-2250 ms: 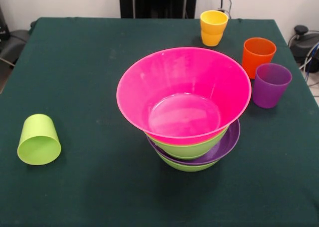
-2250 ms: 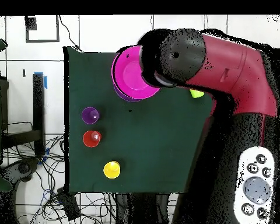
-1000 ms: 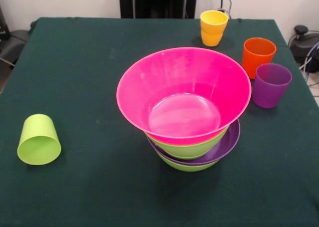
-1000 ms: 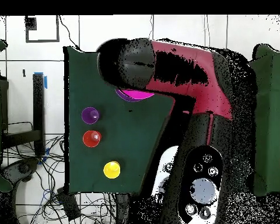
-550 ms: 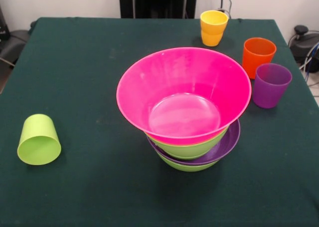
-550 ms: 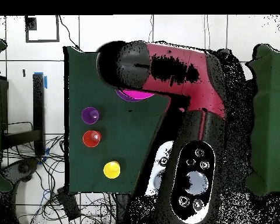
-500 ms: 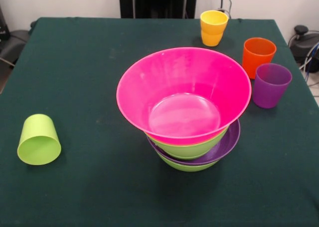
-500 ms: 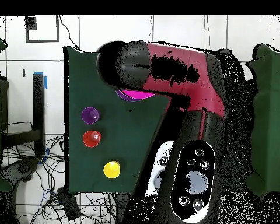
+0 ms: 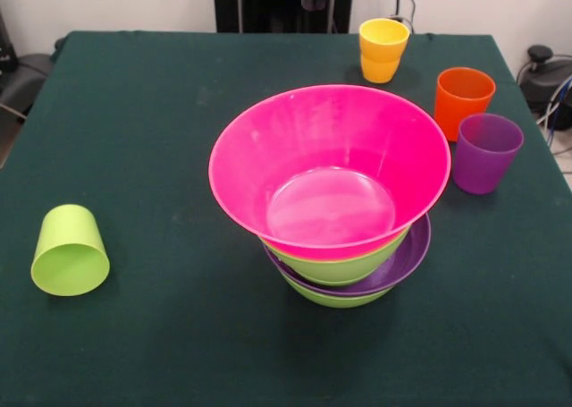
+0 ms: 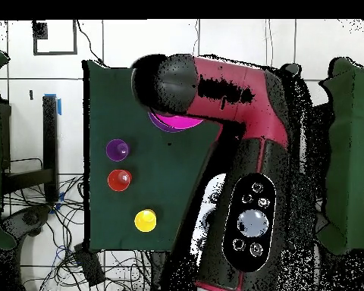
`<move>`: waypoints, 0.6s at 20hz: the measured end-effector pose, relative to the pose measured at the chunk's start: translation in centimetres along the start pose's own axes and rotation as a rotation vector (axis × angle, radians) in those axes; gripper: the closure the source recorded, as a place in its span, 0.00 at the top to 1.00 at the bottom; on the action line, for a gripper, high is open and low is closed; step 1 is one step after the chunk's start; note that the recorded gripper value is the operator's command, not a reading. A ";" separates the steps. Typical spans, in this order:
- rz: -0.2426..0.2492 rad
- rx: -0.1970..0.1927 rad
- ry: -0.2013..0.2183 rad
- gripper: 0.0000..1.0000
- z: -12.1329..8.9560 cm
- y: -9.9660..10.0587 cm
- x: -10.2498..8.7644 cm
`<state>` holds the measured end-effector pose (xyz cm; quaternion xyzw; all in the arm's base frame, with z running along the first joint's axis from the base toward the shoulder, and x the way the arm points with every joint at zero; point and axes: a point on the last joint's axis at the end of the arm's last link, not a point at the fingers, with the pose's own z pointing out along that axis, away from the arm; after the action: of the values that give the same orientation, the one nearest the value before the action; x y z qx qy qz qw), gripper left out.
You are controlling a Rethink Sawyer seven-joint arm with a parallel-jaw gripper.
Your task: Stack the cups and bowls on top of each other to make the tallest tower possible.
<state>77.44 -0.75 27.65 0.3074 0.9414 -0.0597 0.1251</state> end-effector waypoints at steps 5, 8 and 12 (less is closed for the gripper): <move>0.006 0.002 0.016 1.00 1.5 0.1 0.3; 0.009 0.005 0.035 1.00 2.7 0.2 0.8; 0.017 0.002 0.058 1.00 3.8 0.4 1.2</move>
<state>77.51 -0.48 23.67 0.3172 0.9419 -0.0509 0.0981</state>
